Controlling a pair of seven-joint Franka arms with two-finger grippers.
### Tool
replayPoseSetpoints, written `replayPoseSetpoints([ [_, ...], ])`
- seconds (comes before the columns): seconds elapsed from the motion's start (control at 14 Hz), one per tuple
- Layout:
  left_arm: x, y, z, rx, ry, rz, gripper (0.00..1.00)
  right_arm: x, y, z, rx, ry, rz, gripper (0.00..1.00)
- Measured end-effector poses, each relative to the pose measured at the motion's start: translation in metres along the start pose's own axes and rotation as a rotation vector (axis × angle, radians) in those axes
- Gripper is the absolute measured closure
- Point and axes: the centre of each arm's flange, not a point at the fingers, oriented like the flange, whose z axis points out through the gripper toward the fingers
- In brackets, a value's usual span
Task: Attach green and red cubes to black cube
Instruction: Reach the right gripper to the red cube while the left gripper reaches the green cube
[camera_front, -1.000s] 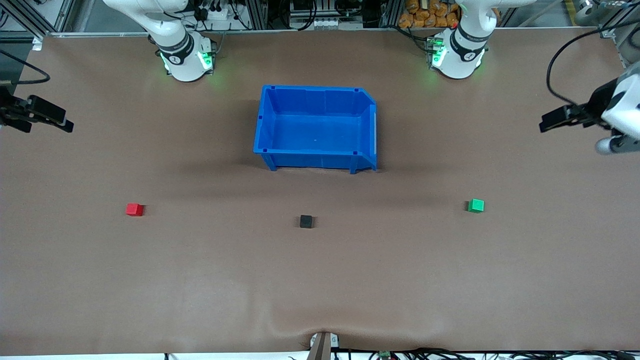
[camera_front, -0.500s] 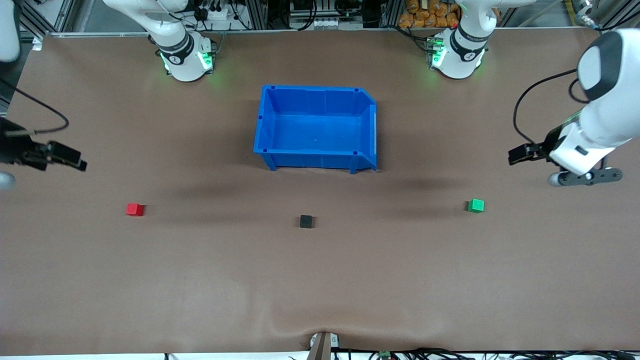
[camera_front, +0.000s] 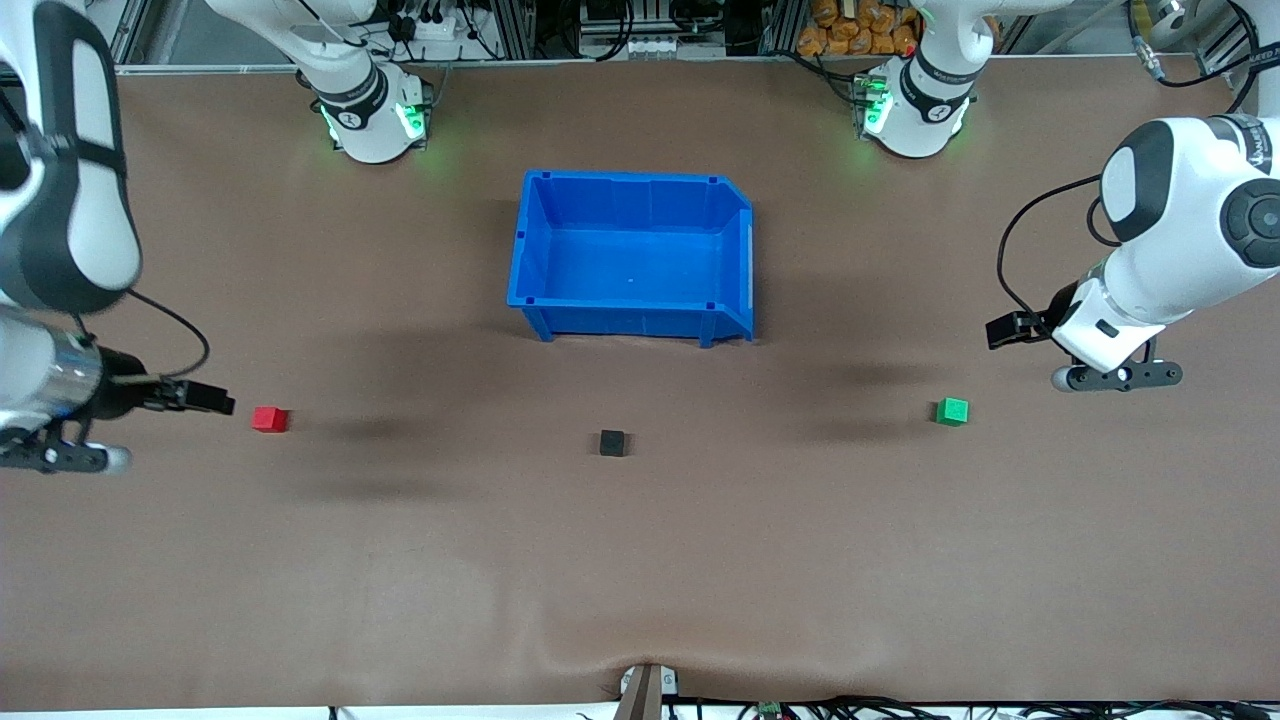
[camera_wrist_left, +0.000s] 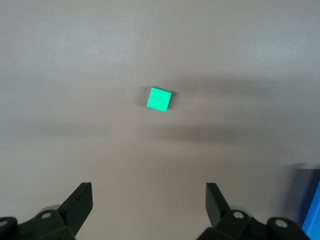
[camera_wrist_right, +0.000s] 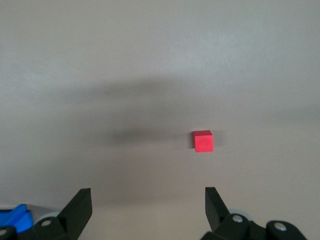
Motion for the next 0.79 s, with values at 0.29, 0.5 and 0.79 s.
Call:
replayPoseSetpoints([
  [0.29,0.001,0.003,0.014,0.028,-0.015,0.023,0.00,0.019,0.058,0.086,0.072,-0.119,0.101,0.00],
  [0.5,0.002,0.014,0.025,0.031,-0.030,0.043,0.00,0.029,0.071,0.136,0.011,-0.113,0.084,0.00],
  [0.79,0.006,0.017,0.037,0.039,-0.036,0.054,0.00,0.017,0.069,0.208,-0.035,-0.020,-0.001,0.00],
])
